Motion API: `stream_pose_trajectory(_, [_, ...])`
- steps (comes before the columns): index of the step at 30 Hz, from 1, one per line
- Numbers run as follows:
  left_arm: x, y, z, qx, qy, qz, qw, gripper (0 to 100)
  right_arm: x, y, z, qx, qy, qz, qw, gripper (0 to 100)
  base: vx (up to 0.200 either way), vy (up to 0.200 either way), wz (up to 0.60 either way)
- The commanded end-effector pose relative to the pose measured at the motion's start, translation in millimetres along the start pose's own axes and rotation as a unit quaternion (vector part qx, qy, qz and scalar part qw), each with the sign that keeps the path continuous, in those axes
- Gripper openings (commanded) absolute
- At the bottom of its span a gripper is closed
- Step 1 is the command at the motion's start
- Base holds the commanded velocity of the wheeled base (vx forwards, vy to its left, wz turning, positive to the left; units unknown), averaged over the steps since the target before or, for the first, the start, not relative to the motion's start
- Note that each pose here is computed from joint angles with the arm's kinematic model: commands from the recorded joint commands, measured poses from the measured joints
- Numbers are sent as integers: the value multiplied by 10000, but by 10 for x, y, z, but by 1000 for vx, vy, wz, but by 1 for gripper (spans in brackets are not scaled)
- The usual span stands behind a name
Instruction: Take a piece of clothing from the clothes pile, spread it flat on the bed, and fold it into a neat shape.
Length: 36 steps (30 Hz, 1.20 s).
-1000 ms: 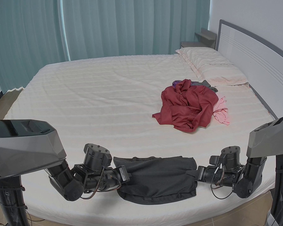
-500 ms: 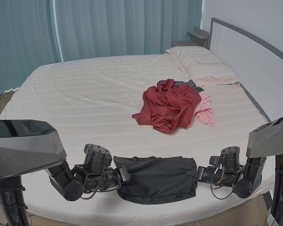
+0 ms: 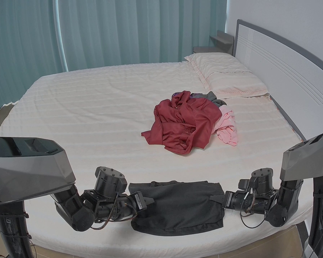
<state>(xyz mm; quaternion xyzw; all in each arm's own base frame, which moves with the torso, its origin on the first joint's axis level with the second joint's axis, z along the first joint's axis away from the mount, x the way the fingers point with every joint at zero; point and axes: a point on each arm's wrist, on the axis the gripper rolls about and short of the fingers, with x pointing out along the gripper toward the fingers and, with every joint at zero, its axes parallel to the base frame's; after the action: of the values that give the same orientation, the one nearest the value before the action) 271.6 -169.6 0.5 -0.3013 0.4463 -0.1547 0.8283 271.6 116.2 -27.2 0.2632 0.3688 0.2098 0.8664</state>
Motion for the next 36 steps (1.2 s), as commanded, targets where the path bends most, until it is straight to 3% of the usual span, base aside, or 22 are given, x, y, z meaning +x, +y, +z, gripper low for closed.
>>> stream_pose_trajectory(1, [-48,42,-44,-13,65,81,9999,100,19,-10,-38,-9,76,-18,10000,100,0,0,0])
stream_pose_trajectory(7, [-189,173,10,32,39,316,9995,100,-95,-114,5,15,1,-214,9998,100,0,0,0])
stream_pose_trajectory(11, [-327,146,229,-127,-199,319,9992,100,-276,-214,-79,-333,236,-405,9983,100,0,0,0])
stream_pose_trajectory(17, [-268,126,277,-398,-275,262,9985,100,-344,-207,-290,-661,837,-182,9941,100,0,0,0])
stream_pose_trajectory(26, [-217,133,275,-425,-256,287,9984,100,-234,-150,-439,-815,1137,-25,9902,100,0,0,0])
stream_pose_trajectory(27, [-217,133,275,-425,-256,287,9984,100,-236,-149,-435,-820,1120,-42,9903,0,0,0,0])
stream_pose_trajectory(36, [-214,136,273,-427,-251,292,9983,100,-395,-127,-462,-802,1204,-152,9894,0,0,0,0])
